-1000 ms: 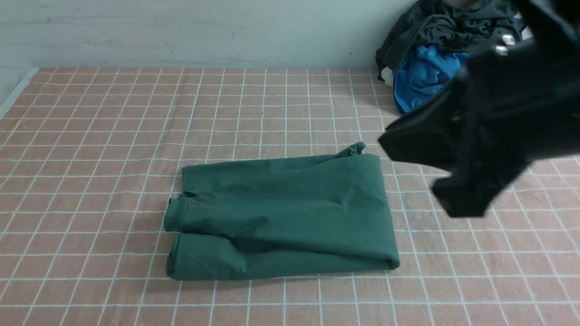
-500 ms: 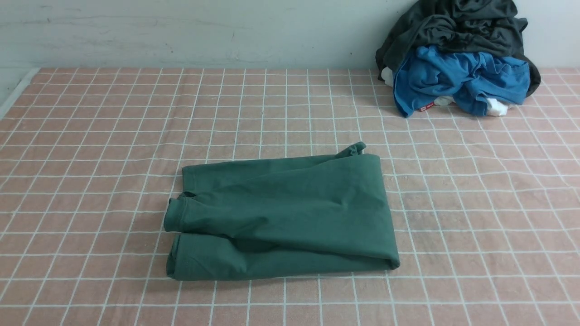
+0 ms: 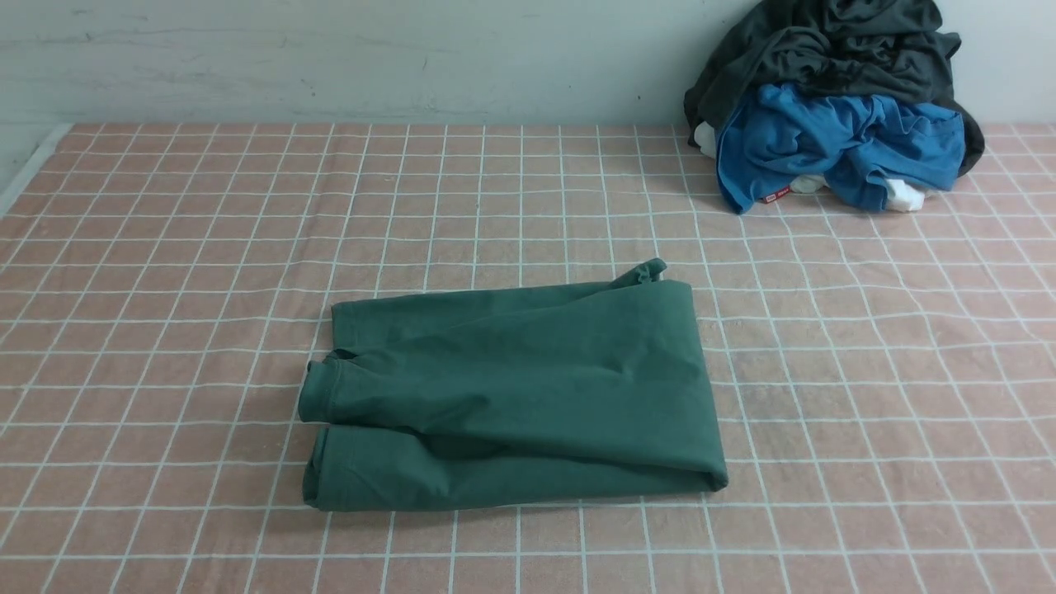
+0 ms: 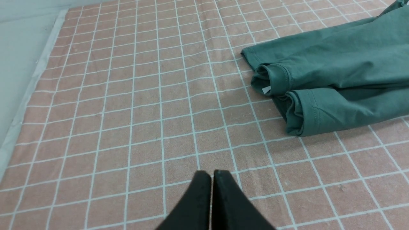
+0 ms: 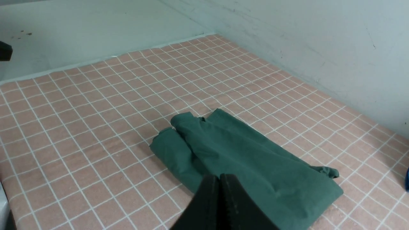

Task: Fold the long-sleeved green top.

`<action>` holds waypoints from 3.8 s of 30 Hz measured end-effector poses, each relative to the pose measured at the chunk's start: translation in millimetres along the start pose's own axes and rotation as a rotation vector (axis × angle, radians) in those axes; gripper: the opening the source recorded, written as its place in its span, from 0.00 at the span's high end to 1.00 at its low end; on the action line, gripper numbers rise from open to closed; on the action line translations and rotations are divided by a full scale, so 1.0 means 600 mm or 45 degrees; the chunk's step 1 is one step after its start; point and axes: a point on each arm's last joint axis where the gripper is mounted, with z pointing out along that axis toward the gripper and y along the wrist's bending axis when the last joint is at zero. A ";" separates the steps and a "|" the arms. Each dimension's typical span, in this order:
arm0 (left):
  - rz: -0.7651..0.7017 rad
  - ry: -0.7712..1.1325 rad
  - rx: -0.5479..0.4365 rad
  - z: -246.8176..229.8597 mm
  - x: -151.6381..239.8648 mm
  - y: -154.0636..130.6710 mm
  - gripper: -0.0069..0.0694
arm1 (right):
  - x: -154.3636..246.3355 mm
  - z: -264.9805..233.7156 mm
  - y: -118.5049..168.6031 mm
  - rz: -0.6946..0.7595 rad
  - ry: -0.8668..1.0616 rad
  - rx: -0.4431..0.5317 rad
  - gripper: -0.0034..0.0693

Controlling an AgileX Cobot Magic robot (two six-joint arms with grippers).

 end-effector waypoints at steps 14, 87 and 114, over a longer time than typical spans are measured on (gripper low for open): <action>0.000 0.000 0.000 0.000 0.000 0.000 0.91 | 0.162 0.074 -0.023 0.210 -0.384 0.286 0.97; 0.003 0.002 0.001 0.001 0.001 0.000 0.91 | 0.370 0.046 -0.052 0.497 -0.131 1.141 0.97; -0.155 -0.214 -0.145 0.155 0.117 -0.042 0.91 | 0.370 0.046 -0.052 0.498 -0.130 1.141 0.97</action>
